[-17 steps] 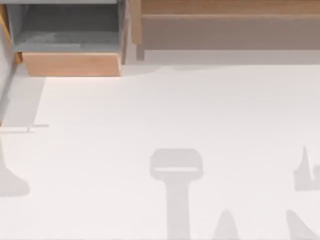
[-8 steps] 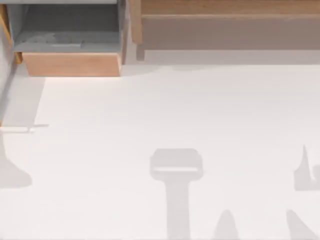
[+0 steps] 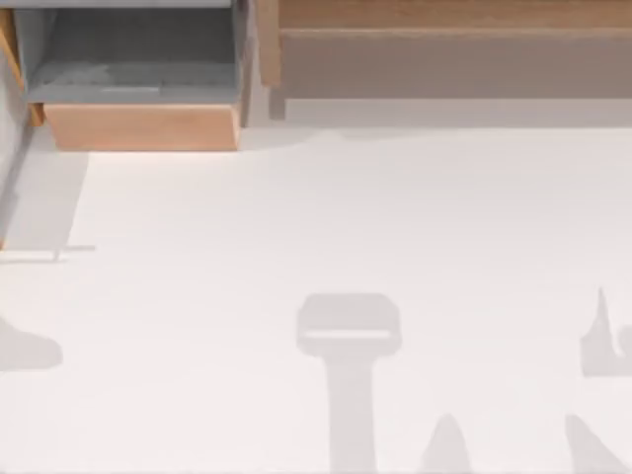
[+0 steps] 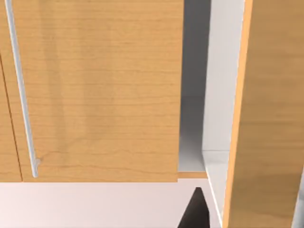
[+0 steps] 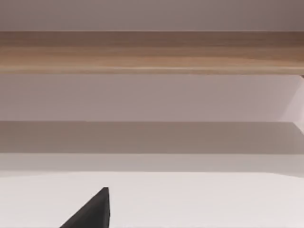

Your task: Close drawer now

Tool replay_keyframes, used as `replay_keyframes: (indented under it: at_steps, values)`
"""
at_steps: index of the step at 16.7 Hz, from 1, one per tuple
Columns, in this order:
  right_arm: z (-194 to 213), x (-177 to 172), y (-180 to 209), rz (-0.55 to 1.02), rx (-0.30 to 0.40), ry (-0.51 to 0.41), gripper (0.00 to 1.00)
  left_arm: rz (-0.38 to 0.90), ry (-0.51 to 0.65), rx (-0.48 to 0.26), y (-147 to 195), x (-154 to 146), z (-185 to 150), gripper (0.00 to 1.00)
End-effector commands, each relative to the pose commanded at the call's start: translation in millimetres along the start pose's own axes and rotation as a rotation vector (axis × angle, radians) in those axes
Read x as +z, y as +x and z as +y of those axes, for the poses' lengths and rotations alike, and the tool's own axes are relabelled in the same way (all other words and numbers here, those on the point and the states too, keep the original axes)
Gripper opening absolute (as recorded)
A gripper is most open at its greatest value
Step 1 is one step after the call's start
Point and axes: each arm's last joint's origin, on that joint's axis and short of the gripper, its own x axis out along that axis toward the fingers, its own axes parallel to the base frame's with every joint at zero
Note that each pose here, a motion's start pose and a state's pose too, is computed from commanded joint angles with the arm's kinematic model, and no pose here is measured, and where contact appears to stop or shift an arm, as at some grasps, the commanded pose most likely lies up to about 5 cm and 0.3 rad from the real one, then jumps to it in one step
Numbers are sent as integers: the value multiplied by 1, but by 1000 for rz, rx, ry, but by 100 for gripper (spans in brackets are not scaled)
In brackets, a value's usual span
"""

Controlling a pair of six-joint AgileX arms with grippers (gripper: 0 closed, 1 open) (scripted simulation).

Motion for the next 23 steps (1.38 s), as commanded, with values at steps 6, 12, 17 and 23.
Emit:
replay_keyframes:
  at_steps: [6,12,17,23]
  values:
    - [0,0,0,0,0,0,100,0,0,0,0,0,0,0]
    - [0,0,0,0,0,0,100,2,-16,-16,-1,0,-4,0]
    - [0,0,0,0,0,0,100,3,-13,-14,25,-3,-4,0]
    - [0,0,0,0,0,0,100,2,-16,-16,63,0,-4,0]
